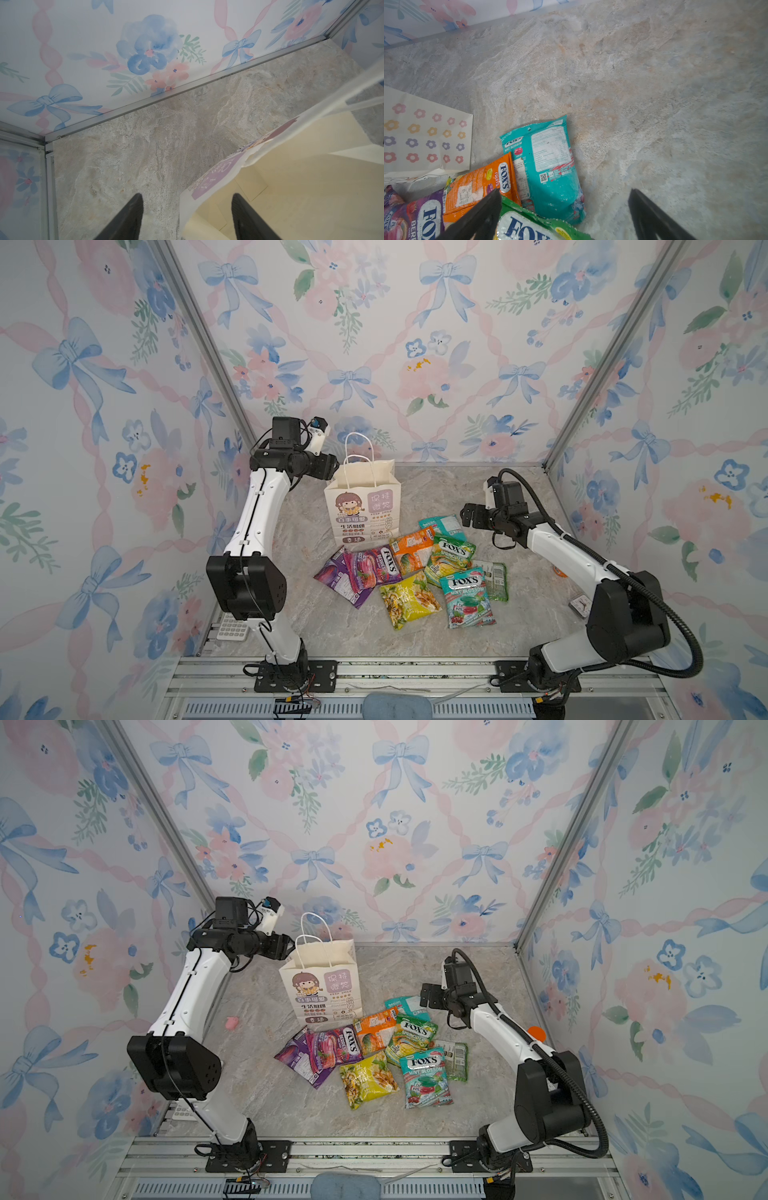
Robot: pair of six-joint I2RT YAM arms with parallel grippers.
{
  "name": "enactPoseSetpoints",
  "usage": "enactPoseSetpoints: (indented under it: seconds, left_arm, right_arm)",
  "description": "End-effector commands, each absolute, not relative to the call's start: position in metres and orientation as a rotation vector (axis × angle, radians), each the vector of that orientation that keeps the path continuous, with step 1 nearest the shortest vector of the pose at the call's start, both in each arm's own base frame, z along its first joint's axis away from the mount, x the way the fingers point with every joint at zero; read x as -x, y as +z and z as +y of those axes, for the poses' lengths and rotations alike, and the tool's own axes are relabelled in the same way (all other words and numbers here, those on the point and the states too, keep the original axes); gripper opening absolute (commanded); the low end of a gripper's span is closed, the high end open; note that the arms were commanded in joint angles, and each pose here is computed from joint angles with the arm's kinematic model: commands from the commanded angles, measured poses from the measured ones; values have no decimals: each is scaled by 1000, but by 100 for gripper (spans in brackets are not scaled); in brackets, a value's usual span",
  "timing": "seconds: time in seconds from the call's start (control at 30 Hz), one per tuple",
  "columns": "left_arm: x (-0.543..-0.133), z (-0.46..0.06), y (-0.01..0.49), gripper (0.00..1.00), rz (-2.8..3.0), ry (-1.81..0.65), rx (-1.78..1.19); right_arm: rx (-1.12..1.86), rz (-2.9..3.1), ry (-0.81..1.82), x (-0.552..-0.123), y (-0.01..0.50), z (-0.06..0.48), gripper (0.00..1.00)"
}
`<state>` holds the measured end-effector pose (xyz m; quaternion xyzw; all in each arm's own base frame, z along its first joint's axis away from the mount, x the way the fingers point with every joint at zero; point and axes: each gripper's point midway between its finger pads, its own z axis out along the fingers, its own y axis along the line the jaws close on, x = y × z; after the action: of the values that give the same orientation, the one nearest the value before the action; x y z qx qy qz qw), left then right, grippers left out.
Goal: Place the snacks into the paper bag
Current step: Pick up the paper bag from the top-center of the table.
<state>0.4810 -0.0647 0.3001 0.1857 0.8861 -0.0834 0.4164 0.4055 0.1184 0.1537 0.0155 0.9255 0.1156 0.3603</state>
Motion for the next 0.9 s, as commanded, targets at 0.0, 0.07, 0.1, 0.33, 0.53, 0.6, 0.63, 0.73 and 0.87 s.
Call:
enactPoseSetpoints:
  seconds: [0.0,0.07,0.1,0.33,0.53,0.6,0.63,0.73,0.87]
  left_arm:
    - [-488,-74,299,70,2215,-99,-542]
    - [-492,-84,296,70,2211,-65,-582]
    - [-495,-88,295,70,2209,-43,-599]
    - [-507,-86,273,68,2253,78,-623]
    - [-509,-87,265,59,2272,72,-619]
    - [-508,-87,266,55,2274,68,-611]
    - [-507,-87,267,52,2272,69,-607]
    - [-503,-85,271,38,2268,69,-595]
    - [-497,-77,279,21,2271,103,-536]
  right_arm:
    - [-11,2371,337,-413,163,131,98]
    - [-11,2369,341,-413,164,132,98]
    - [-6,2370,342,-413,164,134,98]
    - [8,2368,325,-410,166,132,98]
    - [10,2364,329,-410,166,132,99]
    - [11,2366,333,-410,165,133,99]
    - [11,2367,337,-410,165,133,100]
    - [11,2365,350,-410,165,135,99]
    - [61,2369,376,-409,166,149,94]
